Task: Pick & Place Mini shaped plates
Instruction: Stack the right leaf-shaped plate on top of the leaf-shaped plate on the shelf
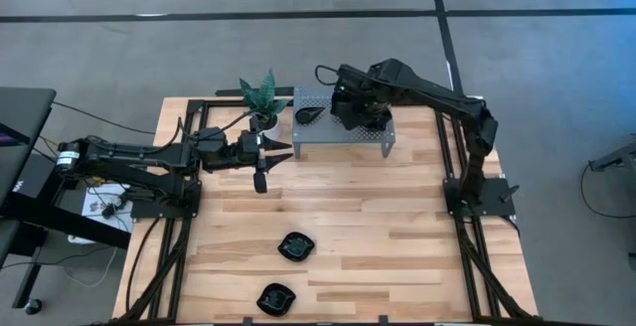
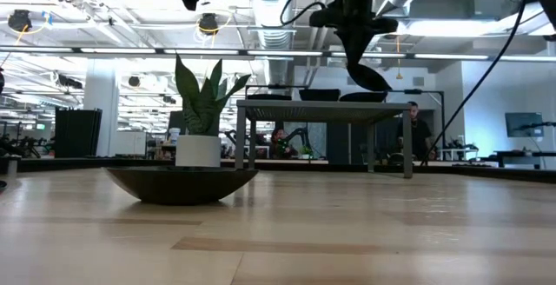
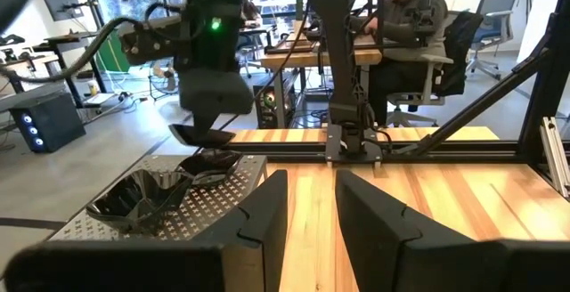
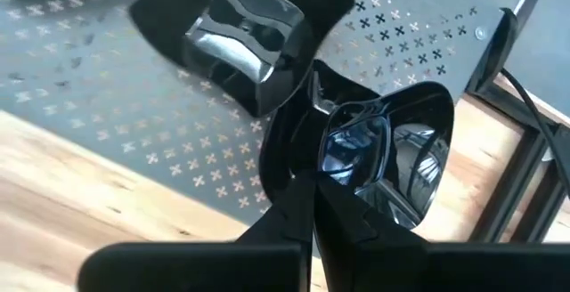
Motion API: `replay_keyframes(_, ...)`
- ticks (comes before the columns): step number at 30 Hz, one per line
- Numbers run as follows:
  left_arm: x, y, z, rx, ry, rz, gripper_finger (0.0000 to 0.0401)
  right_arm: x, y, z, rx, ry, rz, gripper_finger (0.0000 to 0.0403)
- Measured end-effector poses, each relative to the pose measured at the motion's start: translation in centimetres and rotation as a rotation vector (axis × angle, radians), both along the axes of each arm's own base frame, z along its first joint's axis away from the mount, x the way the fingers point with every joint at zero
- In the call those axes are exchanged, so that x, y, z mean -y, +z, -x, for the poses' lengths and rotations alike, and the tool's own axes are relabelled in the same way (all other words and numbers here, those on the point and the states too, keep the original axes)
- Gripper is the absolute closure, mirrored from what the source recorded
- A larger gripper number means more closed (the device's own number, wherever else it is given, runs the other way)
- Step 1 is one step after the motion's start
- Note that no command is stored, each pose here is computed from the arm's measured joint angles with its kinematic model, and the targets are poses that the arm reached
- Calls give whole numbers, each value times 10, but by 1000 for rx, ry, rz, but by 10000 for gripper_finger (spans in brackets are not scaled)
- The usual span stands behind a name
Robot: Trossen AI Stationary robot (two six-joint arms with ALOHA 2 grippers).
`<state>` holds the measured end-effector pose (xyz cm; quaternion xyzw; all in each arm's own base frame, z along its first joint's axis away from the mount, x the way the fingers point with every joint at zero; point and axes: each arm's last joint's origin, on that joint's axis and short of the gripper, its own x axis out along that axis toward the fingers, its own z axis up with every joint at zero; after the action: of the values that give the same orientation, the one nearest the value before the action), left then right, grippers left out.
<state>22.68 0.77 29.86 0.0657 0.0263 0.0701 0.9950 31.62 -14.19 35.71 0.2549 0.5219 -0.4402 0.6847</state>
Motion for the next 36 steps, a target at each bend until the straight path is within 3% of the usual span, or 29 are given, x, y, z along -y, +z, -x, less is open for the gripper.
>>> replay_keyframes(12,0,0,0,-1,0,0,302,2,-10,-11,9,9,-24,399)
replay_keyframes(23,0,0,0,-5,0,0,302,2,-10,-11,6,7,-25,339)
replay_keyframes(31,0,-1,0,-10,0,0,302,1,-11,-9,-8,9,-32,326)
replay_keyframes(36,0,-2,0,-24,0,0,302,-9,-11,-10,-35,102,-92,326)
